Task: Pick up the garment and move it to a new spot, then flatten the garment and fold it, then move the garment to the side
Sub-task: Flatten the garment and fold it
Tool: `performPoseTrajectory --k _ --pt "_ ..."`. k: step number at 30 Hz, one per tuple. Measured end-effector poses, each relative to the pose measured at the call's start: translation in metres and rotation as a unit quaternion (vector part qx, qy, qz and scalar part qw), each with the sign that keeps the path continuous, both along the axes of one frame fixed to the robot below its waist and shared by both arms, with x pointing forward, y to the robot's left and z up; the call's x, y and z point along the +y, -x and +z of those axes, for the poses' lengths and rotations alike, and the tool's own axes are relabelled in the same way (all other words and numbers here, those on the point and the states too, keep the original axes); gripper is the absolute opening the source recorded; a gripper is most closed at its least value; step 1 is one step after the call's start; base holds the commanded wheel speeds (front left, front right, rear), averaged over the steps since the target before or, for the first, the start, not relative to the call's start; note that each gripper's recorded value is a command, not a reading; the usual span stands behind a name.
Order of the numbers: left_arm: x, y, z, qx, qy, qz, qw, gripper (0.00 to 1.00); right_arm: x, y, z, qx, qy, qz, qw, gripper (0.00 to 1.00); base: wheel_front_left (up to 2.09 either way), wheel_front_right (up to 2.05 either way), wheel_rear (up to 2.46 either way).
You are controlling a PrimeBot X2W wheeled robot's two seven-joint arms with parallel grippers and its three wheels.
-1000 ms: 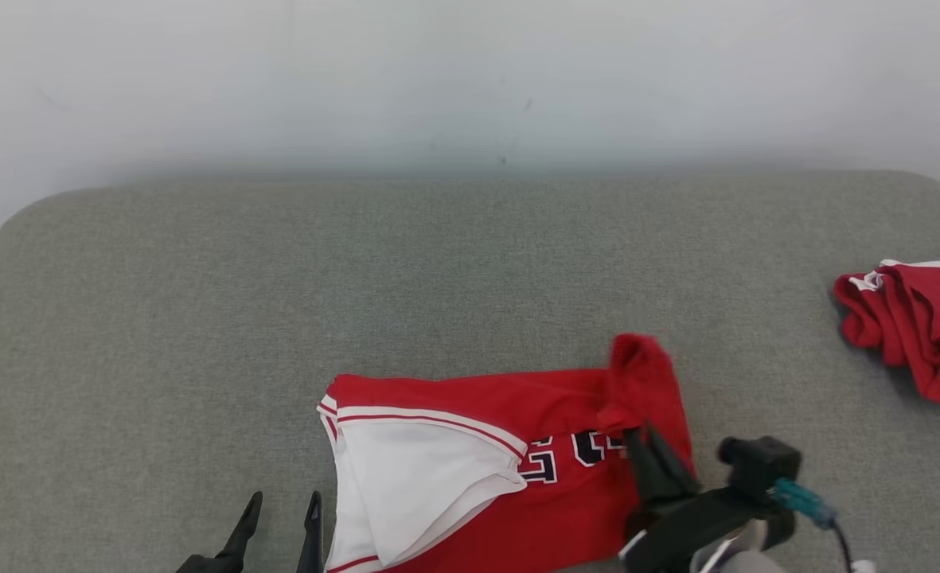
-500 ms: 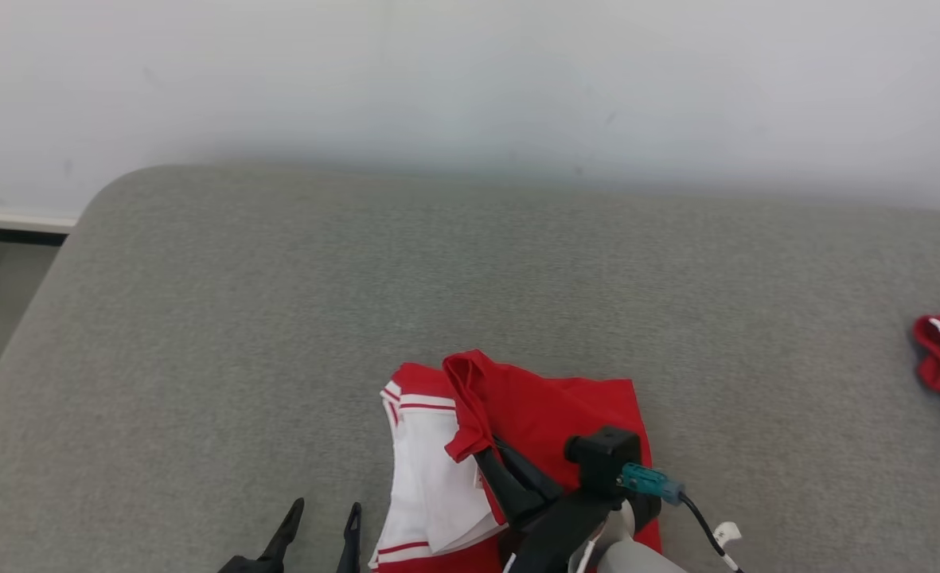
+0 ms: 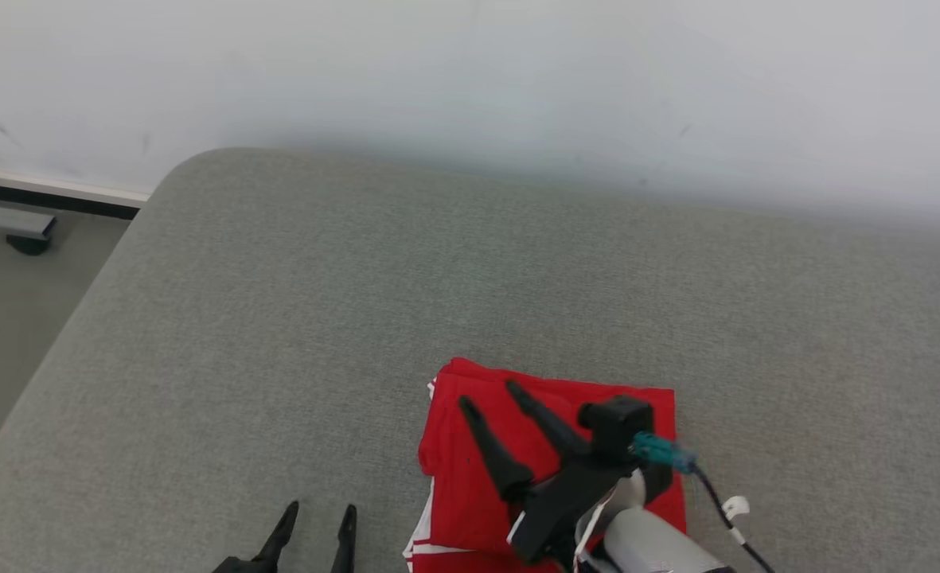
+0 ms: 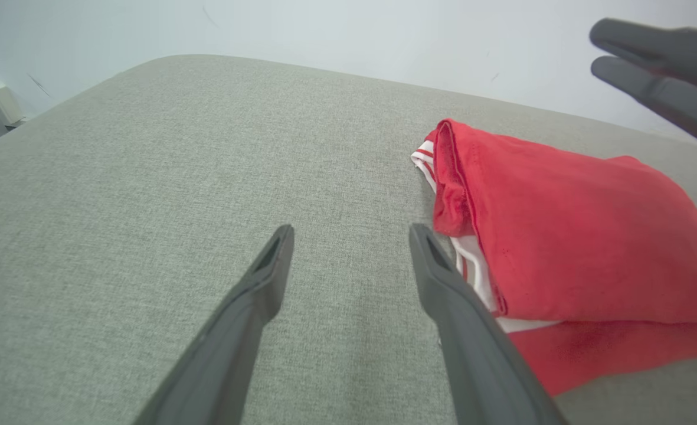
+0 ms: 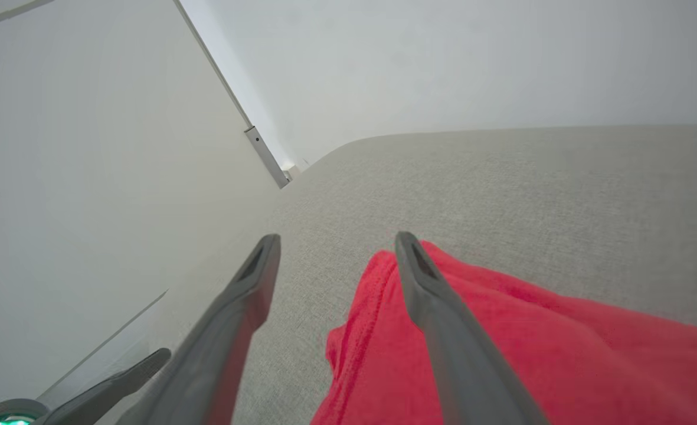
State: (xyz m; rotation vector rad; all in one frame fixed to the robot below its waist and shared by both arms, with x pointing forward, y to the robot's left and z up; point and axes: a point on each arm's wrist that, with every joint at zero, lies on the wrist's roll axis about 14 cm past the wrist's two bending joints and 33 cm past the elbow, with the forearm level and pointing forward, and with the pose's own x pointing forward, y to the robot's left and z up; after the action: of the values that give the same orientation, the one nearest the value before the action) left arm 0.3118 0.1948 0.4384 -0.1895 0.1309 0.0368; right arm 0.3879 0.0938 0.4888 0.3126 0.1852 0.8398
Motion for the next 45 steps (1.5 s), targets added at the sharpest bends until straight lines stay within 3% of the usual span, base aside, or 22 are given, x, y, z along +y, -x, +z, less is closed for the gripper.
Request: performPoseTrajectory --k 8,21,30,45 --pt "-0.001 -0.017 0.013 -0.019 -0.026 -0.008 0.999 1.00 -0.086 -0.034 0.000 -0.047 0.039 -0.131 0.990 1.00 0.00 0.00 0.00" --pt "-0.018 -0.041 0.023 -0.037 -0.047 -0.035 0.998 1.00 -0.225 -0.017 -0.017 -0.052 0.096 -0.318 0.942 1.00 0.00 0.00 0.00" --pt "-0.023 -0.049 0.027 -0.043 -0.059 -0.046 0.996 1.00 -0.262 0.003 -0.020 -0.044 0.097 -0.369 0.923 1.00 0.00 0.00 0.00" --pt "-0.024 -0.051 0.028 -0.046 -0.066 -0.046 0.996 1.00 -0.285 0.023 -0.020 -0.043 0.097 -0.401 0.910 1.00 0.00 0.00 0.00"
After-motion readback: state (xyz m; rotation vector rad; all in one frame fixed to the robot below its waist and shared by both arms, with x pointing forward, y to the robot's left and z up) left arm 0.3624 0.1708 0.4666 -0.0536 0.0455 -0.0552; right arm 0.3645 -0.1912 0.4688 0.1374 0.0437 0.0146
